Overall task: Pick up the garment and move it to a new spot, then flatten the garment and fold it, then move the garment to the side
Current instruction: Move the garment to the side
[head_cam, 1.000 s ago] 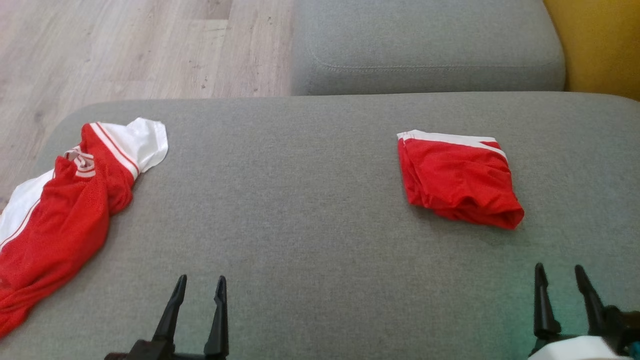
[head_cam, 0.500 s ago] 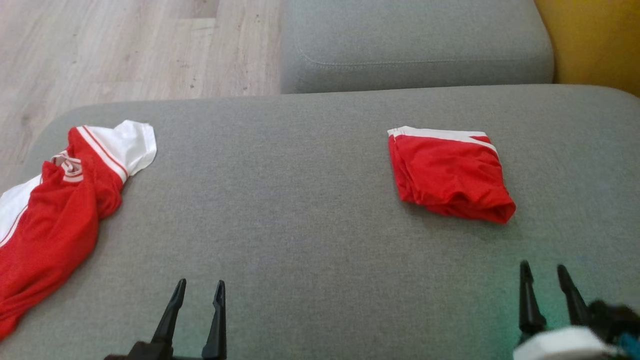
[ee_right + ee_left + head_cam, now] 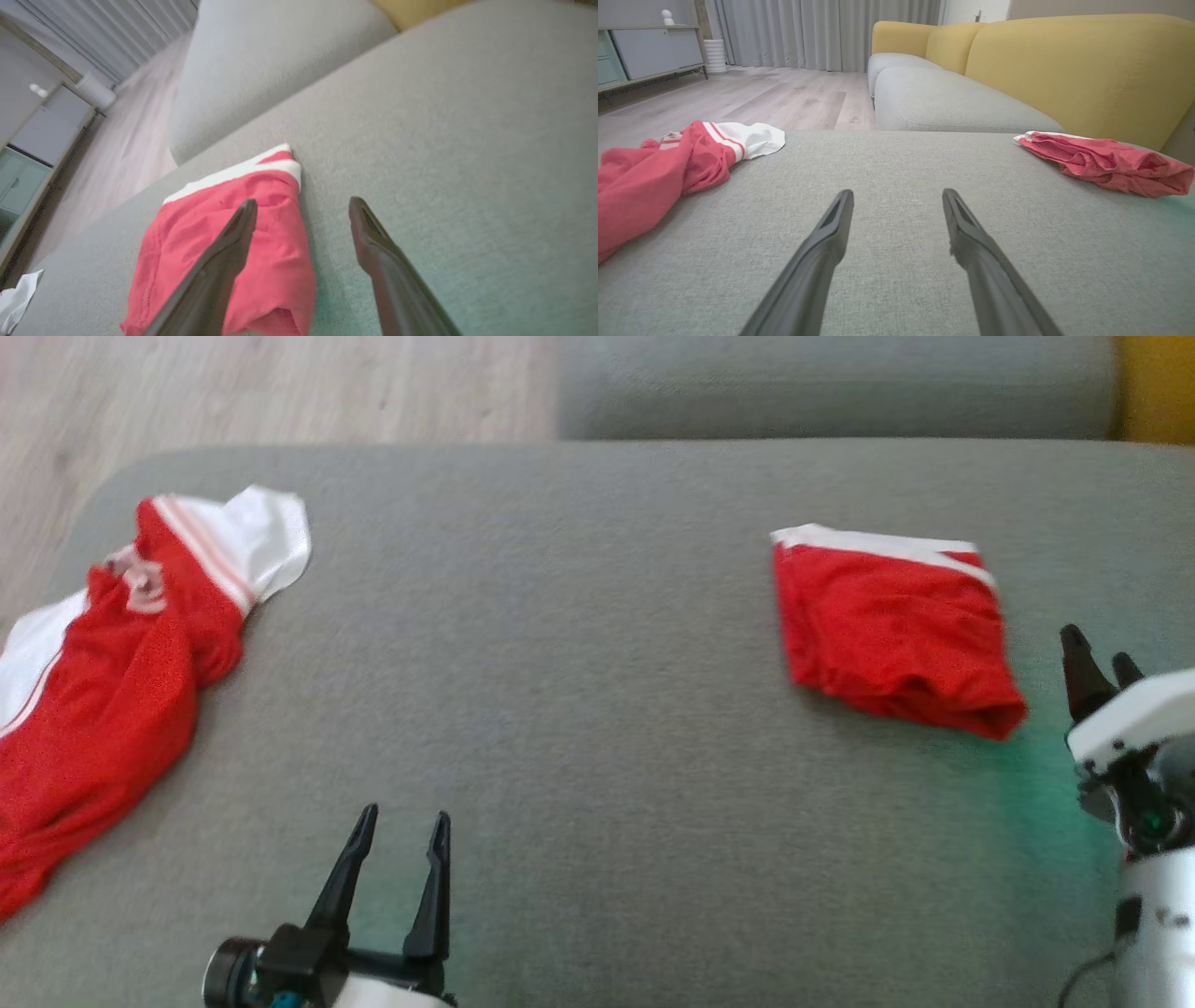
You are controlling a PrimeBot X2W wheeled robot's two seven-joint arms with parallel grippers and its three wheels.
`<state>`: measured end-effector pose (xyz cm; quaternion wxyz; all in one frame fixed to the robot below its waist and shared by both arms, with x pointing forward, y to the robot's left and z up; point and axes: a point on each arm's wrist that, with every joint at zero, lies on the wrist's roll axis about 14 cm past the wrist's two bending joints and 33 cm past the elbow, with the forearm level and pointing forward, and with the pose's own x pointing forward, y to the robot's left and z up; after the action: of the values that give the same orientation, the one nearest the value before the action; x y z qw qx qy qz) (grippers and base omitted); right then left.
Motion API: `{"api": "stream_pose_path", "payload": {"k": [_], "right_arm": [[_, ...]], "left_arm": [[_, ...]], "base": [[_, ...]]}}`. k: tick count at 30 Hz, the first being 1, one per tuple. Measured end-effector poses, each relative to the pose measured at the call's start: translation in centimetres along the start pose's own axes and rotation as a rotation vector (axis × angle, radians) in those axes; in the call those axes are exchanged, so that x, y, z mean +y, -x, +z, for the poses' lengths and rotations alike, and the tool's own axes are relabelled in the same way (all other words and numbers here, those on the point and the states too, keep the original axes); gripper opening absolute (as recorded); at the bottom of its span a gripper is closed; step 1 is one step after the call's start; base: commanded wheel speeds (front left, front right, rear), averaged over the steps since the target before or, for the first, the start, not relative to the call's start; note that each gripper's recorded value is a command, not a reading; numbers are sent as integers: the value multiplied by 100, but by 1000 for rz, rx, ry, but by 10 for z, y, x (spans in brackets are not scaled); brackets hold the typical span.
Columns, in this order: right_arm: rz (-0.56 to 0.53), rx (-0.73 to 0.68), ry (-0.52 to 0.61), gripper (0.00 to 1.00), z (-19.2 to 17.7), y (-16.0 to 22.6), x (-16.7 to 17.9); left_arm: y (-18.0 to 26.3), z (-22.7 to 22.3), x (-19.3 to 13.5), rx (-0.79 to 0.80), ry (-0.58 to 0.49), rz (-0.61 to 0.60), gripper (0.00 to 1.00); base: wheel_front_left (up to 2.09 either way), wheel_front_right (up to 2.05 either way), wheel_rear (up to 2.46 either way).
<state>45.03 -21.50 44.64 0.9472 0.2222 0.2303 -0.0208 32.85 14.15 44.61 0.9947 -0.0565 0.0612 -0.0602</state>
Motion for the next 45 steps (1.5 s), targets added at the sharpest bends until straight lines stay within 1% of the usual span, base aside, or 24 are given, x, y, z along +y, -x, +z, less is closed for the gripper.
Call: {"api": "stream_pose_path", "payload": {"k": [4,6,10,12,13,14,16,19,23,24,28,29,32,37,41,43,44,45], "right_arm": [[-5,126,-16,100,-21,-28,10],[-12,182,-7,100,-34,-39,13],[-38,305,-4,100,-67,-52,12],[-34,335,-7,100,-73,-57,15],[-30,334,-7,36,-72,-59,17],[-27,331,-8,0,-70,-62,19],[-26,320,-15,0,-65,-64,19],[-49,305,-24,0,-59,-63,8],[-120,262,13,0,-39,-58,-26],[-146,244,34,0,-30,-55,-38],[-283,177,180,0,5,-47,-95],[-283,177,180,0,5,-47,-95],[-372,157,238,0,23,-45,-127],[-498,143,361,0,55,-48,-168],[-580,165,479,0,72,-45,-190],[-600,181,507,1,75,-43,-193],[-603,184,507,63,75,-42,-194],[-609,184,506,100,76,-39,-194]], "left_arm": [[0,-5,6,17,7,25,100],[2,-9,11,33,14,43,100],[2,-12,20,43,17,83,100],[2,-13,23,48,16,91,100],[1,-13,24,50,16,97,100],[0,-14,25,51,19,103,100],[-3,-14,23,53,22,96,100],[-10,-16,17,60,23,71,100],[-25,-19,5,67,17,17,100],[-31,-19,1,66,13,-2,100],[-58,-19,-14,59,-10,-81,100],[-58,-19,-14,59,-10,-81,100],[-80,-22,-24,58,-15,-134,100],[-101,-39,-34,88,-14,-182,100],[-104,-47,-32,110,-11,-179,100],[-102,-45,-28,105,-15,-167,100],[-101,-43,-27,101,-16,-162,100],[-99,-41,-27,99,-17,-159,100]], "base": [[0,0,0],[0,0,0],[0,0,0],[0,0,0],[0,0,0],[0,0,0],[0,0,0],[0,0,0],[0,0,0],[0,0,0],[0,0,0],[0,0,0],[0,0,0],[0,0,0],[0,0,0],[0,0,0],[0,0,0],[0,0,0]]}}
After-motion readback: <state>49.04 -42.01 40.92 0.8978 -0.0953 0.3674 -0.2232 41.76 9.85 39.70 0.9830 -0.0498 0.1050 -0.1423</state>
